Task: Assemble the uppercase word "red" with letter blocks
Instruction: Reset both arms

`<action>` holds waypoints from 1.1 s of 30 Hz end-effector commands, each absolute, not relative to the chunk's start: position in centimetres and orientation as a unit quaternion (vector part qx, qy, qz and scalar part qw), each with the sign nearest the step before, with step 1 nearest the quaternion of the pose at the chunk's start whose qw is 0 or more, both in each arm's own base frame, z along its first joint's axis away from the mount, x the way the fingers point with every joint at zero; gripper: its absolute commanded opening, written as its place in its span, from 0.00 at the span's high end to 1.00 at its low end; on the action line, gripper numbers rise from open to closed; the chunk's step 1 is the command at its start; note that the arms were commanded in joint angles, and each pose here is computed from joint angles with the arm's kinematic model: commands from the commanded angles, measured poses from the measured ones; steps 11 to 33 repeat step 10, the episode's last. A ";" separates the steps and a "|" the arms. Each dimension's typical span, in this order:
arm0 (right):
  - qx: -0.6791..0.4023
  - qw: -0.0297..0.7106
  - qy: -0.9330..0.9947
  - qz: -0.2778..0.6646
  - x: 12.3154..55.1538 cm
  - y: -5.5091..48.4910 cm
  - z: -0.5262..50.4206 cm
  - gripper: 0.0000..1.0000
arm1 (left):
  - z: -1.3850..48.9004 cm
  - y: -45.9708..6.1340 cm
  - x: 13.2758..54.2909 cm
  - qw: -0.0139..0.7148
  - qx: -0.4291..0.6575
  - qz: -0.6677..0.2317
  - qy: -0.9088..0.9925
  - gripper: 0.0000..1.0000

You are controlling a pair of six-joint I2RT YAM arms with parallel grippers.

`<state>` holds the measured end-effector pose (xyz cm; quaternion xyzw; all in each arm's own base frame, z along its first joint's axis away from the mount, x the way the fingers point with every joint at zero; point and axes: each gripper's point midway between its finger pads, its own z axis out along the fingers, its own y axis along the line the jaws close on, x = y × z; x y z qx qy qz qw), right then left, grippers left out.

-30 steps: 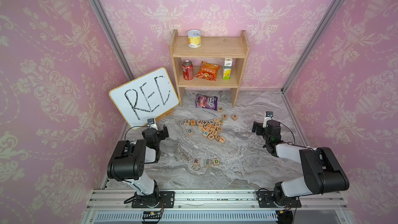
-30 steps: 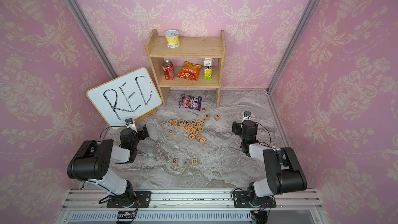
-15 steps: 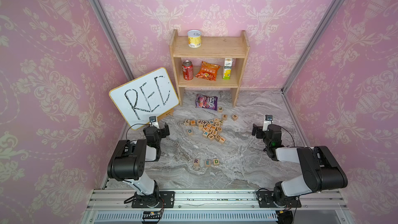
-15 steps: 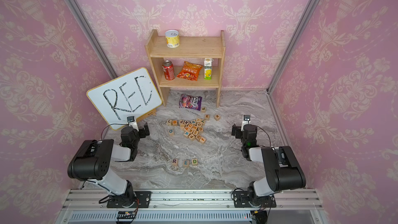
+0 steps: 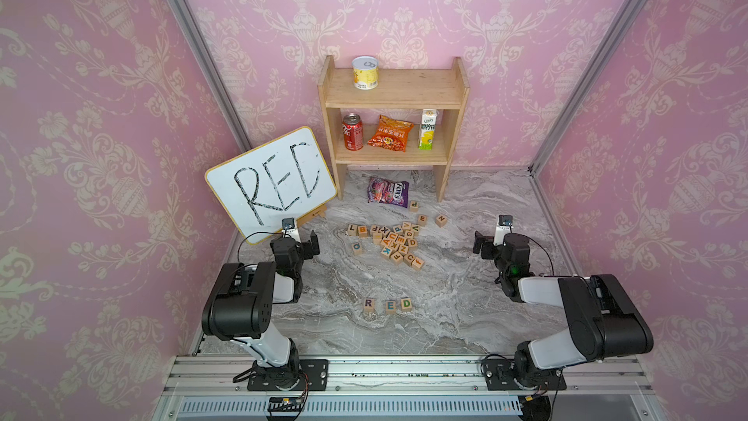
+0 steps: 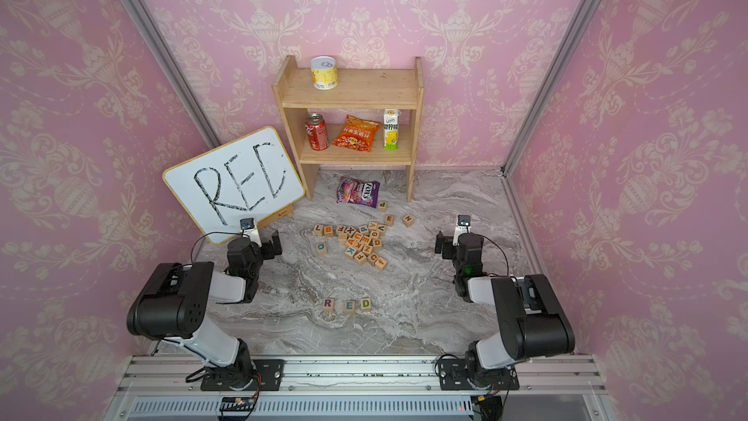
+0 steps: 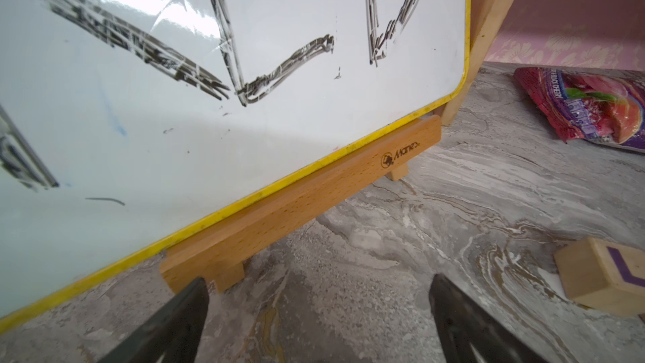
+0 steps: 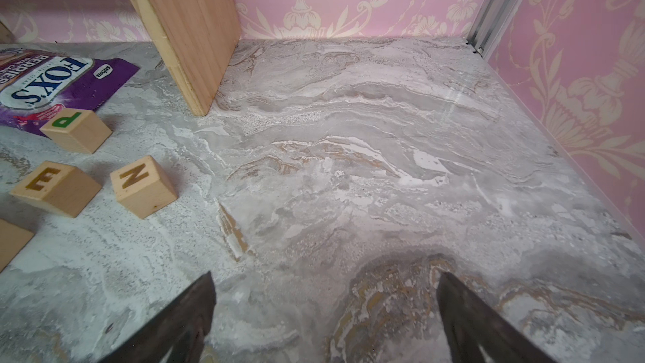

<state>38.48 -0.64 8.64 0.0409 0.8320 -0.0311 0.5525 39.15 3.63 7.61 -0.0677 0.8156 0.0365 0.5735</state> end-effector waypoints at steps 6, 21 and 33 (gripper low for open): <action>0.038 0.562 0.826 -0.025 39.1 -0.6 9.4 0.00 | 7.5 2.8 39.5 0.570 -0.044 0.030 0.820 0.01; 0.039 0.562 0.826 -0.025 39.1 -0.6 9.3 0.00 | 7.6 2.8 39.5 0.572 -0.044 0.030 0.819 0.01; 0.039 0.562 0.826 -0.025 39.1 -0.6 9.3 0.00 | 7.6 2.8 39.5 0.572 -0.044 0.030 0.819 0.01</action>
